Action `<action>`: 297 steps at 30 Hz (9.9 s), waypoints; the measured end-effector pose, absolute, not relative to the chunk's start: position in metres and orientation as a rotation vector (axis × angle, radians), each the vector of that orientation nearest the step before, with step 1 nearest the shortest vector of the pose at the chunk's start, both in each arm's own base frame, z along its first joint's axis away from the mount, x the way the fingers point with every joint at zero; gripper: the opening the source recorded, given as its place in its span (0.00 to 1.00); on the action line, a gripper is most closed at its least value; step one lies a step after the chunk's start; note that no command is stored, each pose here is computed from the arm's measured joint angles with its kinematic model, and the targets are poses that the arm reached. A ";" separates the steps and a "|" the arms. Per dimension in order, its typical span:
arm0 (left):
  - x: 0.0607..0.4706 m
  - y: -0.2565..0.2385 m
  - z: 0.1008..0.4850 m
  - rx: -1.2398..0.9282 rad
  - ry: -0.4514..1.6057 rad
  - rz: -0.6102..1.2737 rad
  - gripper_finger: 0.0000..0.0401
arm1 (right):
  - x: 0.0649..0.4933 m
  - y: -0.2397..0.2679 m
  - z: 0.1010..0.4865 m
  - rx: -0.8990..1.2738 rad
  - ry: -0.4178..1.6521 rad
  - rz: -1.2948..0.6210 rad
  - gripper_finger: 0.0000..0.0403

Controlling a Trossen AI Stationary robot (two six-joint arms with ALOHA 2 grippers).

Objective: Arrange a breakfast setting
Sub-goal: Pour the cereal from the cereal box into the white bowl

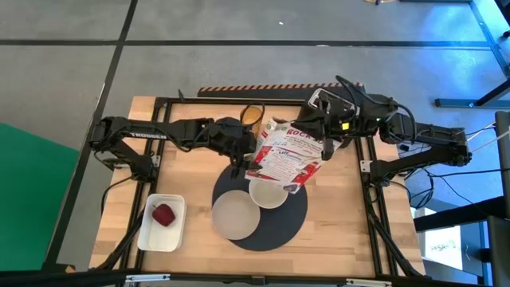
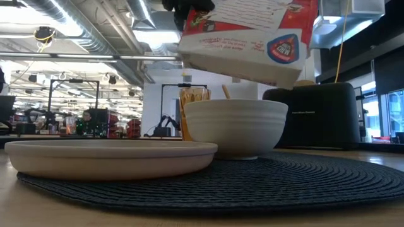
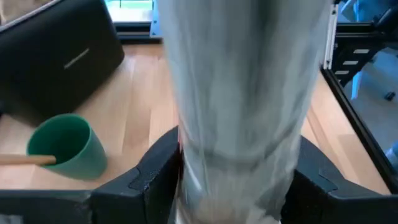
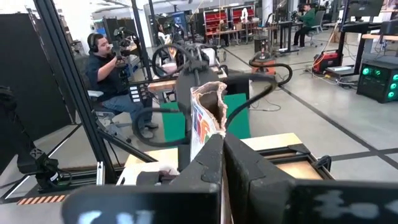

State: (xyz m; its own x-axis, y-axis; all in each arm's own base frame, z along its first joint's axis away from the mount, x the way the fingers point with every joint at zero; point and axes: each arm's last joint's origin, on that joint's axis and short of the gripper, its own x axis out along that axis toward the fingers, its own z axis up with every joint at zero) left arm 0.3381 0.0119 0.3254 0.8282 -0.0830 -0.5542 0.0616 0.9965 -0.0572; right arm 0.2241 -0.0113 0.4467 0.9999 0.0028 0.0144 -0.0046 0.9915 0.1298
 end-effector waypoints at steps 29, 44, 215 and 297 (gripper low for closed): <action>0.303 0.017 0.374 0.227 0.835 -0.009 0.23 | 0.141 -0.012 0.481 0.104 -0.211 -0.169 0.45; 0.309 0.019 0.382 0.221 0.759 -0.011 0.23 | 0.157 -0.012 0.465 0.152 -0.065 -0.155 0.51; 0.251 -0.006 0.407 0.940 1.216 -0.164 0.23 | 0.209 -0.023 0.295 0.493 0.686 -0.665 0.61; 0.267 -0.043 0.390 1.590 1.434 0.096 0.00 | 0.182 -0.026 0.424 0.028 0.547 -0.489 0.61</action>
State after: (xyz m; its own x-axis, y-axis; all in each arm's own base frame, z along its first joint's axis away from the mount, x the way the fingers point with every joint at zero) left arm 0.2668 -0.0434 0.3901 0.3066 0.8029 -0.5112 0.7278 0.1484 0.6695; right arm 0.1822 -0.0255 0.4237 0.7430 -0.4385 -0.5056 0.4533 0.8855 -0.1018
